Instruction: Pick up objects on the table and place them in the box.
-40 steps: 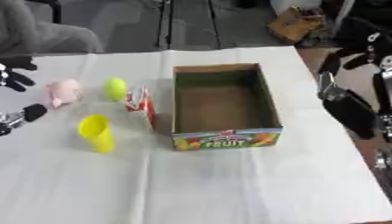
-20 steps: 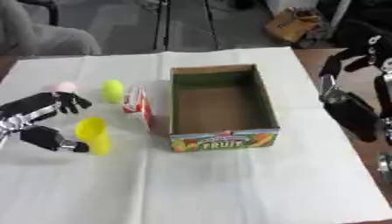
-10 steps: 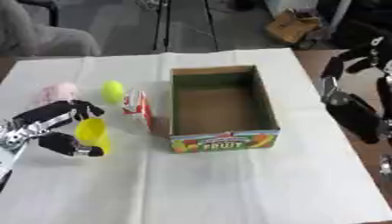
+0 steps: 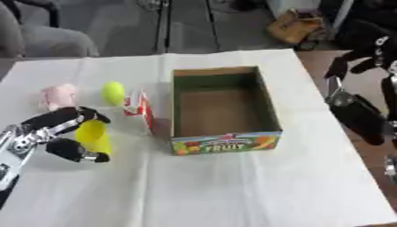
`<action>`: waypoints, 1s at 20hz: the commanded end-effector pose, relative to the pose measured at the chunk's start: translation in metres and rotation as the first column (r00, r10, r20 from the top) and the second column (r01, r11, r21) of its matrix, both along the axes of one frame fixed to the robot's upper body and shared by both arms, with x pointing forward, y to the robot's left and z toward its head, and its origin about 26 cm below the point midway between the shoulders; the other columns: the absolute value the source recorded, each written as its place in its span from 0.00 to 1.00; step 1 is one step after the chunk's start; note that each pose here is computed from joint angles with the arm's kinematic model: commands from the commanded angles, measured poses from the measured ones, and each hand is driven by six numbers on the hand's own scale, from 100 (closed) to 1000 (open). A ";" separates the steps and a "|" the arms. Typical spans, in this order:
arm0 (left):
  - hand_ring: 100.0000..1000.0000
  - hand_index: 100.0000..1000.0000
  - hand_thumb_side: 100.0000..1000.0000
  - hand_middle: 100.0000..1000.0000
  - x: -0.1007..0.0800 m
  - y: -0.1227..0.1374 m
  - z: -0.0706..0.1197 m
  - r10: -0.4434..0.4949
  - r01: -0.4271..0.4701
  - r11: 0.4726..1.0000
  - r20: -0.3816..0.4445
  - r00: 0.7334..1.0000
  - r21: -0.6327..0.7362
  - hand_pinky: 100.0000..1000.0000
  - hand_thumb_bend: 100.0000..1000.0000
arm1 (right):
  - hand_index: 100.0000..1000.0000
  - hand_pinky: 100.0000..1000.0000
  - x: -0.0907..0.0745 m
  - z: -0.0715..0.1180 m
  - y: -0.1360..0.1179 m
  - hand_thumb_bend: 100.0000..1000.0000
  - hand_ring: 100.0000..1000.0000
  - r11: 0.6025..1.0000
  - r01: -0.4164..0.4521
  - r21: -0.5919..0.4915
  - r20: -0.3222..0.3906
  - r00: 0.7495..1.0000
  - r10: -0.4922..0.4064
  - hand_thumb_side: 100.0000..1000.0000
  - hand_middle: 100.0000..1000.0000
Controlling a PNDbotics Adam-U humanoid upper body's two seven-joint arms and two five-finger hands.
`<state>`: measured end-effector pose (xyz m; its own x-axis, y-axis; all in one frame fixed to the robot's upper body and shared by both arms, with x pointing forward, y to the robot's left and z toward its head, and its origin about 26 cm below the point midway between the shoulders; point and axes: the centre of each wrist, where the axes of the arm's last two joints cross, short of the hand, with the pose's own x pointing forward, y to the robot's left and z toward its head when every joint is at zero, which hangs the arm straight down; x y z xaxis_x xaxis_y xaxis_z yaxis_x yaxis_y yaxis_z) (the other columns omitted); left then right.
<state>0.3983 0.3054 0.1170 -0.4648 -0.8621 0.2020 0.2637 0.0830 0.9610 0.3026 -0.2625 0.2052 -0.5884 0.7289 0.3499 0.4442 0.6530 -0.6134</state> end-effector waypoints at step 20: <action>0.32 0.54 0.33 0.41 -0.002 0.001 0.027 0.055 -0.041 0.986 0.082 0.995 -0.163 0.36 0.31 | 0.91 0.50 -0.003 0.009 0.000 0.00 0.61 1.000 -0.006 -0.011 0.034 0.999 0.007 0.21 0.72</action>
